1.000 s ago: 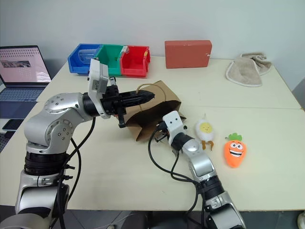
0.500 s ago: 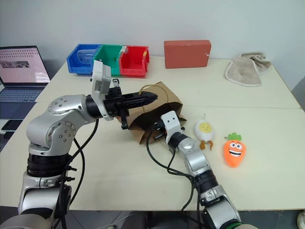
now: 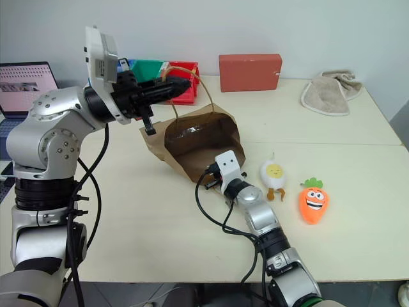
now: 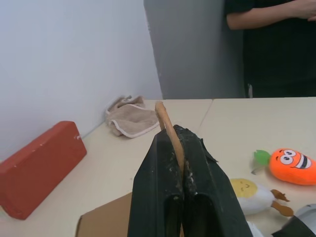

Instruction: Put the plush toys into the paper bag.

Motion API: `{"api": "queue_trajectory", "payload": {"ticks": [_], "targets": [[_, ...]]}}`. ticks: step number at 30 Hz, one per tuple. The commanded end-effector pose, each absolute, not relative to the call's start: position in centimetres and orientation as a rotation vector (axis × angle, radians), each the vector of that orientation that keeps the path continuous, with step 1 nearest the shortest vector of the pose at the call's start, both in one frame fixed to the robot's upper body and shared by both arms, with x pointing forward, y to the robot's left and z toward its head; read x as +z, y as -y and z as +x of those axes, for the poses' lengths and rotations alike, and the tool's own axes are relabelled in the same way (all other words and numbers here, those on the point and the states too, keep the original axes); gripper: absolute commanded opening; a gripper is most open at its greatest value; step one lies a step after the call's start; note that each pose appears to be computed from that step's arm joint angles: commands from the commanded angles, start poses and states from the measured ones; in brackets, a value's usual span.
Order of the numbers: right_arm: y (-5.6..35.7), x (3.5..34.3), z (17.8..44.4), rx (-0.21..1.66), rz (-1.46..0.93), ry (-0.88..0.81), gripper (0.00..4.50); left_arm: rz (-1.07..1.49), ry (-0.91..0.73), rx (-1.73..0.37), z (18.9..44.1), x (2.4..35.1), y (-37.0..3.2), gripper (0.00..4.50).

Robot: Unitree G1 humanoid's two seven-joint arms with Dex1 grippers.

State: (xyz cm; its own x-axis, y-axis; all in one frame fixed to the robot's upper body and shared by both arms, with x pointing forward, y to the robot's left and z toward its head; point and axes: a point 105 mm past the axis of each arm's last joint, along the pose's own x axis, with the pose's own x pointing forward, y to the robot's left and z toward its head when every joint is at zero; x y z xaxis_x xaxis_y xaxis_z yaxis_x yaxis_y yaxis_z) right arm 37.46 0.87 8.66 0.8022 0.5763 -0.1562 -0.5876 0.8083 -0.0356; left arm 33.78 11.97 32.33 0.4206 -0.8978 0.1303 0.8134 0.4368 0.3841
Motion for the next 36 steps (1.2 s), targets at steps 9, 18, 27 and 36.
{"api": "queue_trajectory", "payload": {"ticks": [9,18,27,36], "targets": [[-0.6,9.2,37.5,0.605,-0.063,-0.138,0.02,0.339,0.333,-1.126,33.2,31.3,-12.2,0.0],[-0.4,12.7,35.3,0.699,-0.147,0.005,0.02,0.39,0.21,-1.248,31.2,26.9,-11.2,0.0],[0.3,14.5,33.6,0.797,-0.189,0.011,0.02,0.397,0.187,-1.256,31.2,25.8,-10.8,0.0],[6.2,18.1,31.3,0.885,-0.243,-0.005,1.32,0.41,0.155,-1.25,31.1,24.8,-11.2,0.0]]}}
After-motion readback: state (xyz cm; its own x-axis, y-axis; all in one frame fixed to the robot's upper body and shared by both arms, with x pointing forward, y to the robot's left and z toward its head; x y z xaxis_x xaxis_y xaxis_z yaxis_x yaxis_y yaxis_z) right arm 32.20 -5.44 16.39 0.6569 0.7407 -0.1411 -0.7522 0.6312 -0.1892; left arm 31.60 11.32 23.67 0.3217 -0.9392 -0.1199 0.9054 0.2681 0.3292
